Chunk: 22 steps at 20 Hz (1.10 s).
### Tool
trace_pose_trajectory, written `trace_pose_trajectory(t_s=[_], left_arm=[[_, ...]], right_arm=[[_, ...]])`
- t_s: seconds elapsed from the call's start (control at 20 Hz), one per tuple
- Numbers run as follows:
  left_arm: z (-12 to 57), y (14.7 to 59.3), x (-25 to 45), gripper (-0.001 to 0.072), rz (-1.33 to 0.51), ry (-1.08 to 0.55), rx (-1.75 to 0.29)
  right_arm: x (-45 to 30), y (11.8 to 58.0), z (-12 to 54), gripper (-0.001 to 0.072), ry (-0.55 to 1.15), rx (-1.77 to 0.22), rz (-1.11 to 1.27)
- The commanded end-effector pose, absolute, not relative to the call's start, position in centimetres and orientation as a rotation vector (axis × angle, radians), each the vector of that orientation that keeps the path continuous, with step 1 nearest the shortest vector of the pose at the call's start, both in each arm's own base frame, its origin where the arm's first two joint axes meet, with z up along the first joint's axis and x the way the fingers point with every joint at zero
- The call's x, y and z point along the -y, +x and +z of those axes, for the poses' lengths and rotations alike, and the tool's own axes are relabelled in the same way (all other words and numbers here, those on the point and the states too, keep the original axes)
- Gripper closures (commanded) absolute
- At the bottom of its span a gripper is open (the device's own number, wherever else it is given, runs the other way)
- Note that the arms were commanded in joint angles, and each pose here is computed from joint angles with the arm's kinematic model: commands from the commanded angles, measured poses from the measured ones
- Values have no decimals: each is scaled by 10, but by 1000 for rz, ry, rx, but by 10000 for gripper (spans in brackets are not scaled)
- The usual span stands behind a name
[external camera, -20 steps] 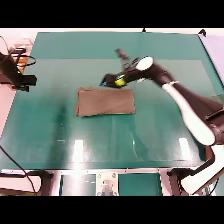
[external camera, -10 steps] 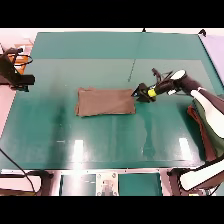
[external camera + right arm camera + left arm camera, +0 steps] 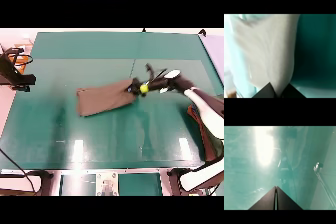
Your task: Fold the shirts.
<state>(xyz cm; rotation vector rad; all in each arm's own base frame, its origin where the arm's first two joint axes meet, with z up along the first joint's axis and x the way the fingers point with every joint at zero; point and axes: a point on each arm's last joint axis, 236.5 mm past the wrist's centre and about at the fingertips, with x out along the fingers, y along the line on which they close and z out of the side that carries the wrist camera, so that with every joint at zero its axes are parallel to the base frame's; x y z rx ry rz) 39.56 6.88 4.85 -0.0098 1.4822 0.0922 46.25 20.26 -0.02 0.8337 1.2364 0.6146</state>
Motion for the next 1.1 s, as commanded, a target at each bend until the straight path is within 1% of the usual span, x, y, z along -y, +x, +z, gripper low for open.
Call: trace_pose_trajectory(t_s=[0.0, 0.15, 0.25, 0.4, 0.5, 0.55, 0.7, 0.85, 0.95, 1.05], left_arm=[[48, 395, -68, 674, 88, -9, -1487], [48, 395, -68, 674, 88, -9, -1486], [49, 395, -68, 674, 87, -8, -1485], [48, 395, -68, 674, 85, -6, -1487], [49, 395, -68, 674, 83, -3, -1487], [48, 395, -68, 674, 80, -3, -1487], [48, 395, -66, 674, 65, 0, -1486], [48, 396, -63, 674, 54, -8, -1484], [48, 396, -62, 674, 50, -9, -1483], [48, 396, -62, 674, 49, -9, -1484]], right_arm=[[-130, 486, 107, 698, 799, -1032, 559], [-21, 474, 177, 698, 776, -910, 364], [51, 456, 204, 698, 805, -847, 218], [154, 420, 223, 698, 919, -757, -14], [211, 384, 222, 698, 996, -728, -158], [234, 359, 213, 698, 1032, -746, -238], [281, 274, 180, 698, 1081, -878, -490], [304, 210, 167, 699, 1081, -952, -702], [303, 186, 159, 698, 1095, -1023, -767], [296, 181, 152, 698, 1113, -1060, -774]])
